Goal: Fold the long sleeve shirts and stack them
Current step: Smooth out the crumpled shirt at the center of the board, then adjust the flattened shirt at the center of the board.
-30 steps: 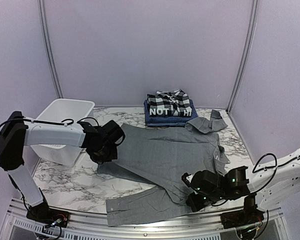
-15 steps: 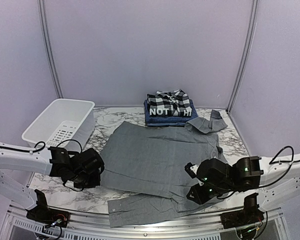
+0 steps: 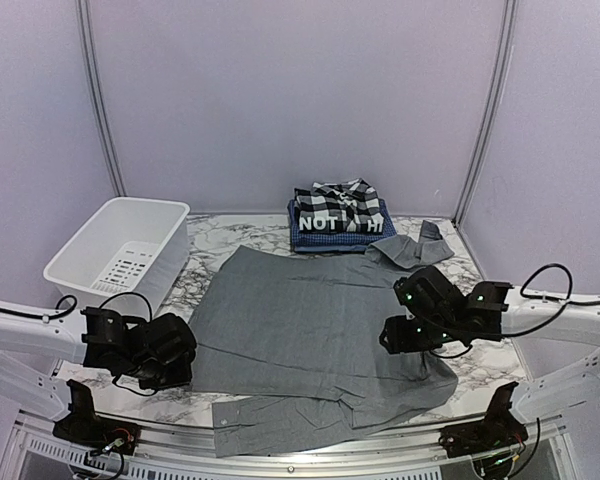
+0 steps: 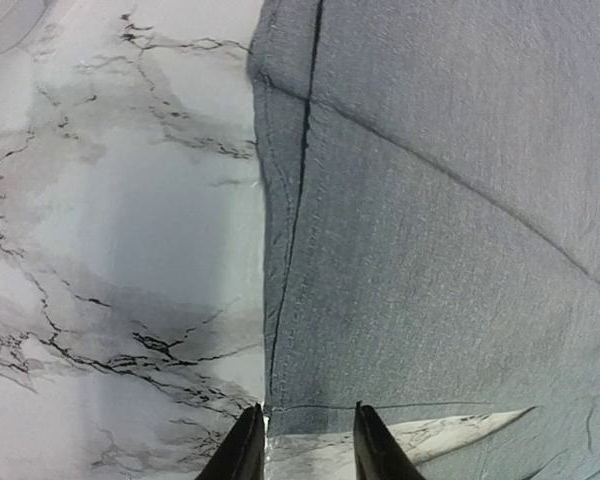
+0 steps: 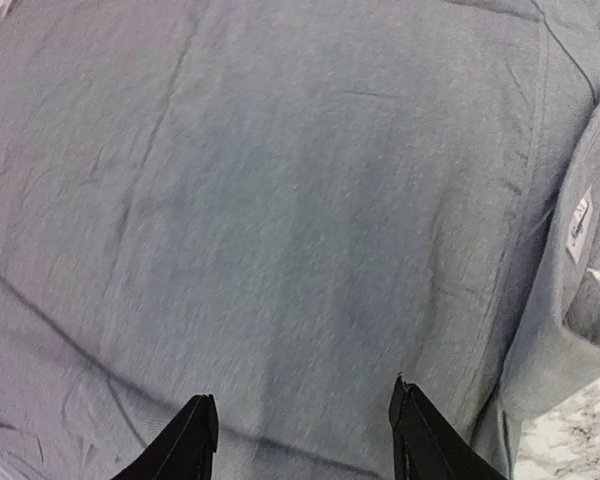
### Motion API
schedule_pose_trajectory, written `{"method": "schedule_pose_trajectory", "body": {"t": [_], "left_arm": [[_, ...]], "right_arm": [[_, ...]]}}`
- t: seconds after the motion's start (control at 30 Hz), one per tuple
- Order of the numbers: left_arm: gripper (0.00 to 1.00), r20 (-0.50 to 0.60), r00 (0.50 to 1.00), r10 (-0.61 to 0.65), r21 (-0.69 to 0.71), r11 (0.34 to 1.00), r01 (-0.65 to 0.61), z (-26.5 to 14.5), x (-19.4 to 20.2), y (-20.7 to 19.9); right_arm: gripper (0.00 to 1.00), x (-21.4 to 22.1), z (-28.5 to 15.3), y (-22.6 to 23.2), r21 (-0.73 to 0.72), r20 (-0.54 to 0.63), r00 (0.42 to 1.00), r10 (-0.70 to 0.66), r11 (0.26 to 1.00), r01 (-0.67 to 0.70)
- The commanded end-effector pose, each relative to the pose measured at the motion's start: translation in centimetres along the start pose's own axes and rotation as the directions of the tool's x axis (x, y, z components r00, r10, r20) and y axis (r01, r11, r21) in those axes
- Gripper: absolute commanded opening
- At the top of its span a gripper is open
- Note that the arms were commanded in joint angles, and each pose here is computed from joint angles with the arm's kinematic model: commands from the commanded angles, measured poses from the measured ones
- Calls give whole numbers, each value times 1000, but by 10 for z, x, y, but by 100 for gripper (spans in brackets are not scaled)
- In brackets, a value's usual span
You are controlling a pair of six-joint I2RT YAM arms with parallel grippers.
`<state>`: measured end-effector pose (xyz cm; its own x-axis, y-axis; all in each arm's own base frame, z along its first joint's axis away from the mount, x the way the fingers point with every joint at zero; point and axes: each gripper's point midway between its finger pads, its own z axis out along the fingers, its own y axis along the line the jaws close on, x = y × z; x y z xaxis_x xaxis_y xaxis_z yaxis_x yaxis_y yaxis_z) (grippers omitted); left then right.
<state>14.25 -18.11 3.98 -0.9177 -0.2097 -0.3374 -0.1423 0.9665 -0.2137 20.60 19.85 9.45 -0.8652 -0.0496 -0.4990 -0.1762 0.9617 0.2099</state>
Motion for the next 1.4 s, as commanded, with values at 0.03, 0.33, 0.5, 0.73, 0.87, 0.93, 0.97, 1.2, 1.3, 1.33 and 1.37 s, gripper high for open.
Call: {"method": "schedule_pose_trajectory", "body": {"t": [0.03, 0.33, 0.5, 0.73, 0.87, 0.93, 0.97, 1.2, 1.3, 1.33, 1.37], "left_arm": [[36, 29, 999, 13, -3, 1000, -13, -11, -9, -3], [41, 77, 996, 52, 30, 998, -54, -25, -25, -24], [43, 72, 994, 80, 29, 996, -82, -26, -28, -35], [44, 18, 995, 102, 60, 993, -103, -26, -13, -36], [47, -20, 989, 143, 88, 986, -141, -29, 10, -40], [48, -46, 983, 177, 95, 980, -172, -29, 25, -44], [48, -58, 979, 194, 97, 977, -188, -29, 33, -46], [56, -120, 952, 282, 107, 957, -270, -30, 75, -55], [59, -140, 941, 308, 112, 949, -294, -31, 87, -56], [60, -145, 936, 321, 113, 945, -307, -31, 91, -56], [61, -152, 933, 328, 112, 943, -313, -30, 94, -56]], "right_arm": [[56, -23, 27, -36, 61, 46, 995, 90, 994, -93], [74, -5, -6, -139, 231, 217, 899, 381, 875, -426], [72, -16, -22, -136, 146, 279, 851, 444, 857, -495], [70, -50, -44, -88, 56, 288, 902, 321, 935, -351], [69, -61, -39, -57, 18, 285, 931, 228, 970, -243], [69, -63, -26, -50, 13, 262, 943, 205, 976, -216], [69, -63, -19, -51, 28, 252, 947, 200, 977, -214], [71, -47, 33, -120, 139, 176, 929, 326, 926, -352], [71, -40, 42, -144, 171, 159, 916, 368, 904, -393], [71, -39, 44, -150, 177, 161, 911, 379, 897, -405], [72, -38, 46, -155, 176, 162, 907, 389, 893, -415]]}}
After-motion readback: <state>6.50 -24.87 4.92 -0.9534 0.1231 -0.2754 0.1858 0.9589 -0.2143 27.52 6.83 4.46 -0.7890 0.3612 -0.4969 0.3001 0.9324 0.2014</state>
